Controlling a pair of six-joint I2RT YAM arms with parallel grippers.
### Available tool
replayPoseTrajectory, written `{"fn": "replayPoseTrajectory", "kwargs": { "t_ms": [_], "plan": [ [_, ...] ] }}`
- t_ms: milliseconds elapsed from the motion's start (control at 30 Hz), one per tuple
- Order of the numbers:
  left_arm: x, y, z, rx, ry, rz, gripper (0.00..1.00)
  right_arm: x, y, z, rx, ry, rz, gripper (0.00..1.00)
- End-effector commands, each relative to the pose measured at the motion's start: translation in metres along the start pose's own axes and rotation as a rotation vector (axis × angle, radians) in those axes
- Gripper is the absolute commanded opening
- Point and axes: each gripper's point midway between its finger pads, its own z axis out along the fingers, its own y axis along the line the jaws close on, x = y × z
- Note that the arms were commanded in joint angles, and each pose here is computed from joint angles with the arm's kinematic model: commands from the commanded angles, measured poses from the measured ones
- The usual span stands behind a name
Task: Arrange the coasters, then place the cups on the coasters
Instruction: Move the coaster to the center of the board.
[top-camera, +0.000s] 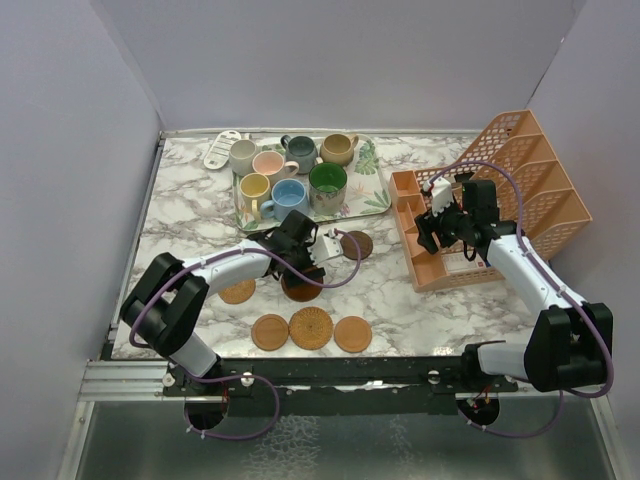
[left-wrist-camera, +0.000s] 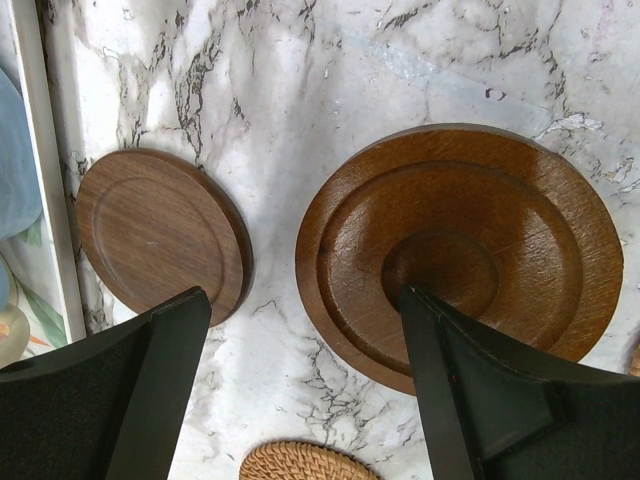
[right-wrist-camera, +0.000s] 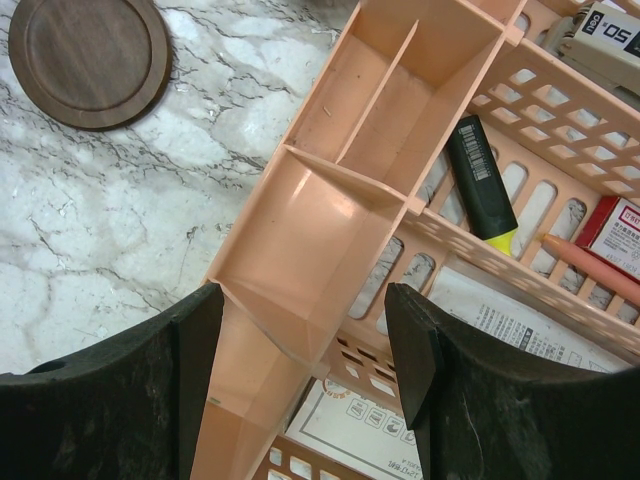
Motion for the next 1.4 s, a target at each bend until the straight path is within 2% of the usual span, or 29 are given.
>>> {"fn": "replayPoseTrajectory", "kwargs": {
  "t_ms": [0, 333, 567, 900, 1100, 1233, 1367],
  "plan": [
    [0.025, -0.010, -0.006, 0.026, 0.091, -0.025, 0.80, -0.008, 0.002, -0.006, -0.011, -0.036, -0.015, 0.66],
    [-0.010, 0.012, -0.023, -0.017, -0.022, -0.069, 0.83, -0.009, 0.002, -0.008, -0.005, -0.045, -0.023, 0.66],
    [-0.020, 0.061, -0.043, -0.127, -0.121, -0.156, 0.83, -0.007, 0.002, -0.008, -0.005, -0.040, -0.021, 0.66],
    [0.035, 0.120, -0.061, -0.293, -0.164, -0.409, 0.82, -0.007, 0.002, -0.005, -0.012, -0.037, -0.019, 0.66],
    [0.081, 0.142, -0.053, -0.329, -0.136, -0.544, 0.81, -0.006, 0.002, -0.004, -0.015, -0.033, -0.019, 0.66],
    [0.107, 0.151, -0.035, -0.298, -0.105, -0.573, 0.81, -0.006, 0.002, -0.005, -0.010, -0.033, -0.022, 0.66],
    [0.114, 0.153, -0.018, -0.260, -0.100, -0.551, 0.80, -0.004, 0.001, -0.005, -0.004, -0.028, -0.024, 0.67]
  ]
}}
